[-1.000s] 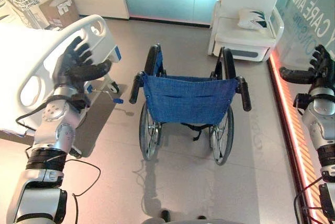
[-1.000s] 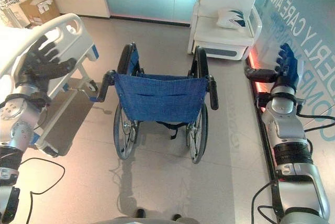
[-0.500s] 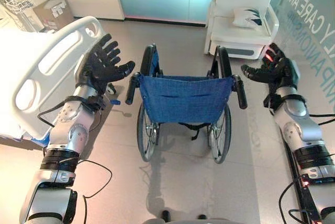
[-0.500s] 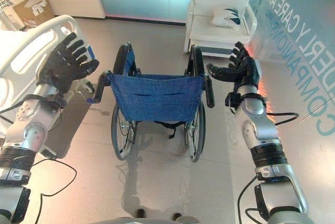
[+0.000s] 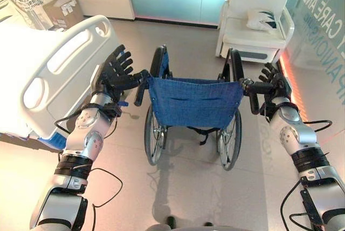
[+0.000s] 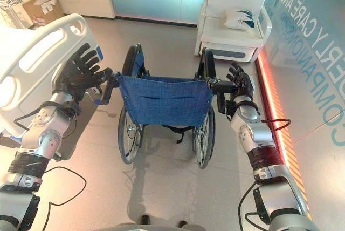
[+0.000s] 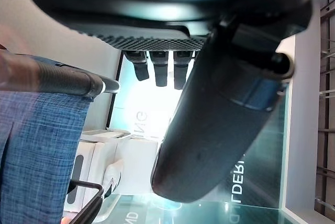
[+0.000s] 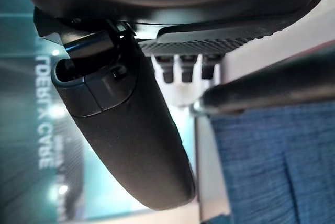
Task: Push the wheelchair next to the bed
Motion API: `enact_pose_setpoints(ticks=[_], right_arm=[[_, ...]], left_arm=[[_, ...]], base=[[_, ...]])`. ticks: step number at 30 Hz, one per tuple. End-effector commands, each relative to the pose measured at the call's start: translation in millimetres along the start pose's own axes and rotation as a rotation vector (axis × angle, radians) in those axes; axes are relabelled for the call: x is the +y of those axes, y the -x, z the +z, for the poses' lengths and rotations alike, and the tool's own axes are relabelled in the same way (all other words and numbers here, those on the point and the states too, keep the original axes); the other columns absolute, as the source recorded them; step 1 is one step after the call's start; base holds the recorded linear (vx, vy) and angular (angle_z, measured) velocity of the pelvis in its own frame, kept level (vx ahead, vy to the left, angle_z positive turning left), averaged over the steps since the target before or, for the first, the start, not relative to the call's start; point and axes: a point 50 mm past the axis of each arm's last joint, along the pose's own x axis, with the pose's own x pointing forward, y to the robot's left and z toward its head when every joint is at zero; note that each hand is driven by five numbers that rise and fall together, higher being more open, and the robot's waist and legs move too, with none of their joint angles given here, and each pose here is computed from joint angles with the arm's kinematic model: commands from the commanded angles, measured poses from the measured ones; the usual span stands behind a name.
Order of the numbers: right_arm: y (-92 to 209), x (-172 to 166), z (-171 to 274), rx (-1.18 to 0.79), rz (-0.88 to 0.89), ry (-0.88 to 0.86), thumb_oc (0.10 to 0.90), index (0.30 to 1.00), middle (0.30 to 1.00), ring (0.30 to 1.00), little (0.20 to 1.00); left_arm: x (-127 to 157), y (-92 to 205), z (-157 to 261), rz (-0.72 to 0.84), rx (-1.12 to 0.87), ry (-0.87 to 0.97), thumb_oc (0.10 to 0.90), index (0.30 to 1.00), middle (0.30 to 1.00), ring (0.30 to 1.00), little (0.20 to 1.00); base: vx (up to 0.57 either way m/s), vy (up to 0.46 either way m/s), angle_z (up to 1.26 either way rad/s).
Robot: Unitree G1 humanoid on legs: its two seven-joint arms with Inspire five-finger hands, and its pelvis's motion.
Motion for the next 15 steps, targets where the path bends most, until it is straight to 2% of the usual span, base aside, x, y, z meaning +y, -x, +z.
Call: enact_pose_setpoints(ticks=[1, 7, 15], right_arm=[[-6, 21, 68, -0.259, -0.027, -0.006, 0.8, 0.9, 0.9, 0.9, 0.9], [-6, 23, 69, -0.296, -0.11, 0.036, 0.8, 0.9, 0.9, 0.9, 0.9], [-11, 20, 54, -0.216, -0.1, 0.077, 0.8, 0.9, 0.9, 0.9, 0.9]], left_arm=[[-34, -24, 69, -0.099, -0.308, -0.029, 0.8, 0.9, 0.9, 0.9, 0.9], [-39, -25, 64, -0.104, -0.293, -0.034, 0.8, 0.9, 0.9, 0.9, 0.9], [-37, -27, 59, -0.089, -0.275, -0.03, 0.8, 0.9, 0.9, 0.9, 0.9]], base=[[0.0, 0.0, 0.0], [0.0, 0.0, 0.0], [0.02, 0.009, 0.03]])
